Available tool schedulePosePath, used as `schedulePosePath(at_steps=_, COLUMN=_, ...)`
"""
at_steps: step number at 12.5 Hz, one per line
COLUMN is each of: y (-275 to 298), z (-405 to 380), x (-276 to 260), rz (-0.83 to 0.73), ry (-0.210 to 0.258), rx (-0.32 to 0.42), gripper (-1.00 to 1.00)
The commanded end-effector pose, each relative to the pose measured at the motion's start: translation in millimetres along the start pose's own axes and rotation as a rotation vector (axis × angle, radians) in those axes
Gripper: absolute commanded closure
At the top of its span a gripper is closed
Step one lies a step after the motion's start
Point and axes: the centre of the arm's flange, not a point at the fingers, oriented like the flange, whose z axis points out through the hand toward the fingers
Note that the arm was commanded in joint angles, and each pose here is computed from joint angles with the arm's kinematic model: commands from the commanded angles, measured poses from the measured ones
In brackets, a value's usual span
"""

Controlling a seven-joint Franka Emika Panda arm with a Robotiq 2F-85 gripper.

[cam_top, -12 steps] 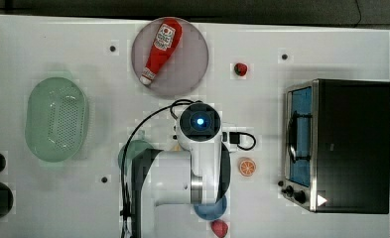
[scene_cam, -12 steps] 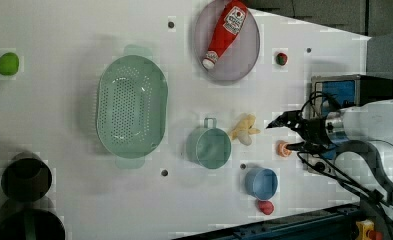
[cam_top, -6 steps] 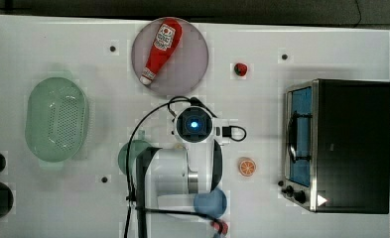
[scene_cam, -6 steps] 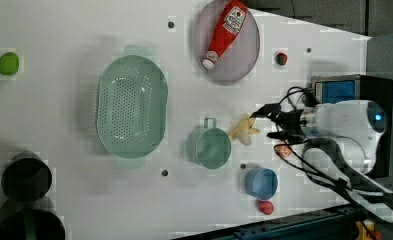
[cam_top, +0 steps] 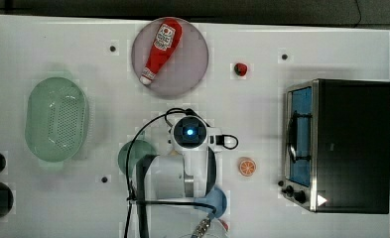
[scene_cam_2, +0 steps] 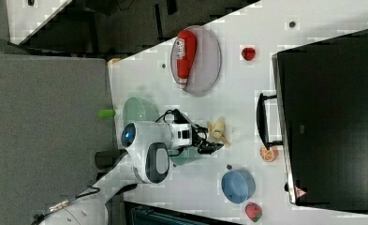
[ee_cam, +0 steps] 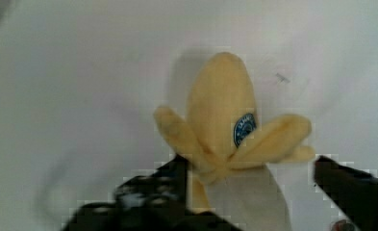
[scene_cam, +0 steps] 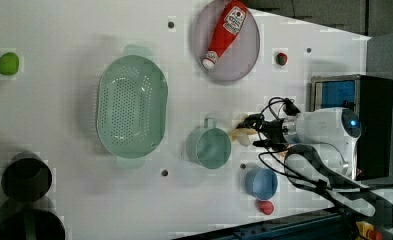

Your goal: Pick banana from table and place on oven.

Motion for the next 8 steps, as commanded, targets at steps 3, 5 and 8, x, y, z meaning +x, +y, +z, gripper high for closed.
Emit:
schedulePosePath(at_steps=3, y=-6, z=-4, x=0, rz=-0.014, ry=0.029, rx=0.035, gripper=0.27)
schedulePosePath(at_steps=5, y=-6, z=-6, x=1, rz=-0.011, ry=0.032, rx=0.04, gripper=0.5)
schedulePosePath(at_steps=8, y=-11, z=-45, x=6, rz=-0.009, ry=0.086, rx=0.088, gripper=0.5)
